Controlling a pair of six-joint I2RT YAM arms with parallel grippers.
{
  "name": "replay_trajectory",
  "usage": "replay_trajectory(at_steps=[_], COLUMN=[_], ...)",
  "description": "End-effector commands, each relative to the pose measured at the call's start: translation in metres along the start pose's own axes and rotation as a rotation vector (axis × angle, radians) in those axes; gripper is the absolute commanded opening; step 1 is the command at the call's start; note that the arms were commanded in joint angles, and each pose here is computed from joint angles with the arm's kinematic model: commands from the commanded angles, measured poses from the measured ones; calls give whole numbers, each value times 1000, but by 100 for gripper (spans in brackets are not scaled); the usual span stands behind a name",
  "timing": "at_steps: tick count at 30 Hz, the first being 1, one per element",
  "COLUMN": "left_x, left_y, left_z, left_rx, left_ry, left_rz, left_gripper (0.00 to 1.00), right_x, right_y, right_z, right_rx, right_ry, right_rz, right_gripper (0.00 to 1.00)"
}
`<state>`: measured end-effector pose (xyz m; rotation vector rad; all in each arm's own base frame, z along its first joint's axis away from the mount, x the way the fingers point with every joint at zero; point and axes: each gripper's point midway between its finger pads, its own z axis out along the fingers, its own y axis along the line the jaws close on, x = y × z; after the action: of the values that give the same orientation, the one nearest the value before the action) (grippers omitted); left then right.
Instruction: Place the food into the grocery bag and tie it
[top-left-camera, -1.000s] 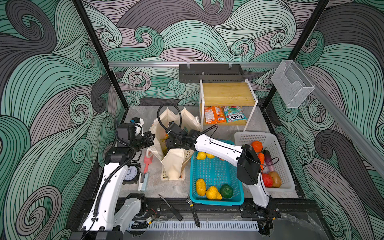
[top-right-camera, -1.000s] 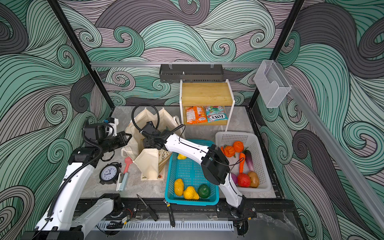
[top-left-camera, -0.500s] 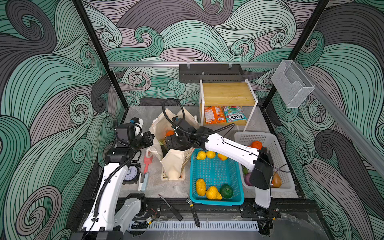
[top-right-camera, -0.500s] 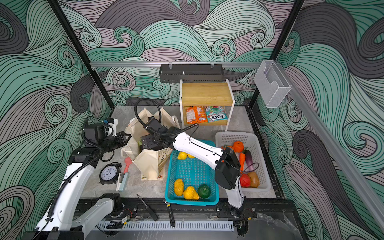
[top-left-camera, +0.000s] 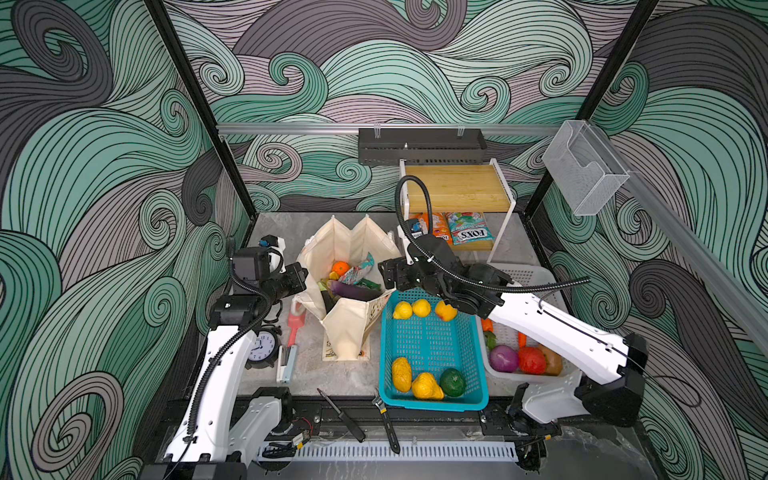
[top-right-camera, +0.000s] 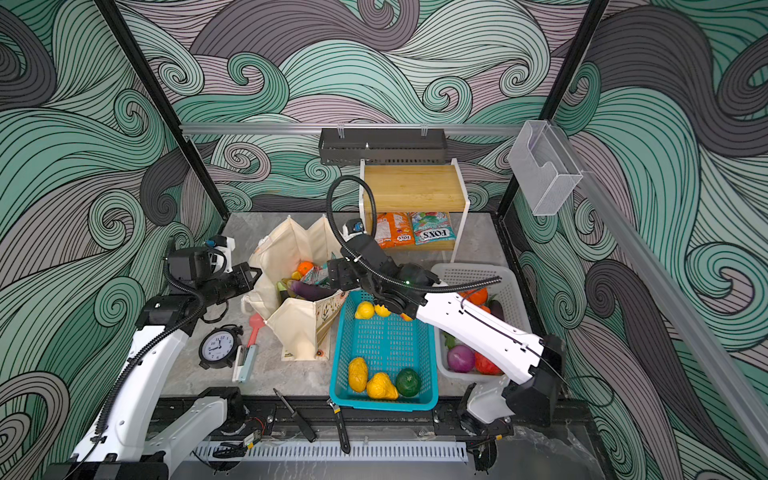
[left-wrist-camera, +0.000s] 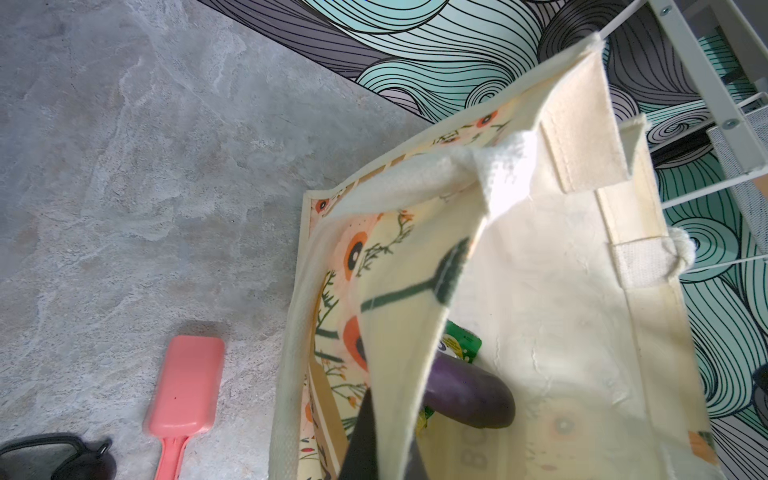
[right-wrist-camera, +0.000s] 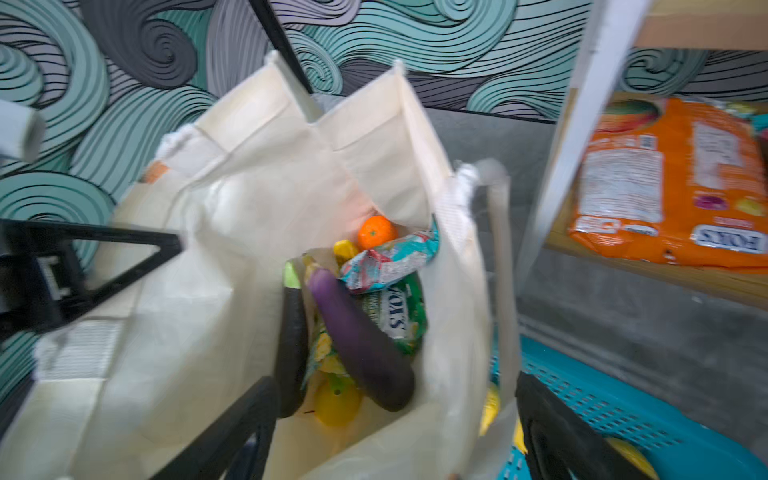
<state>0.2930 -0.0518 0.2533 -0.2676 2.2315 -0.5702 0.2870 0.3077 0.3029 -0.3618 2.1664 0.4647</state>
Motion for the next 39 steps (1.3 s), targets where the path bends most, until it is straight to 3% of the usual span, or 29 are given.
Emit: replay_trajectory(at_steps=[1, 5, 8, 10, 16, 24, 30, 35, 39], left_x=[2, -2, -11, -23, -69, -76, -74, -68, -58], left_y=[3, -7, -15, -16, 13, 43, 40, 8, -15], left_z=[3, 0, -5, -10, -44, -61, -50, -31, -18], left_rx=[-7, 20, 39, 22, -254, -418, -380, -182, -70], left_ry=[22, 45, 37, 9, -144, -193, -164, -97, -43], left_rz=[-43, -82, -94, -100, -123, -126, -114, -124, -113], left_gripper=[0, 0, 0, 0, 0, 0, 0, 0, 0], right_x=[11, 22, 18, 6, -18, -4, 6, -5, -14], right_y=[-26, -3, 5, 9, -13, -62, -84, -25, 14], right_z=[13, 33, 39, 35, 19, 5, 6, 26, 37], right_rx=[81, -38, -57, -60, 46, 152, 202, -21, -41], right_ry=[20, 45, 42, 28, -29, 4, 32, 19, 28], right_rz=[40, 41, 41, 16, -28, -13, -21, 10, -68], right_gripper=[80, 57, 2, 0, 0, 0, 0, 0, 0])
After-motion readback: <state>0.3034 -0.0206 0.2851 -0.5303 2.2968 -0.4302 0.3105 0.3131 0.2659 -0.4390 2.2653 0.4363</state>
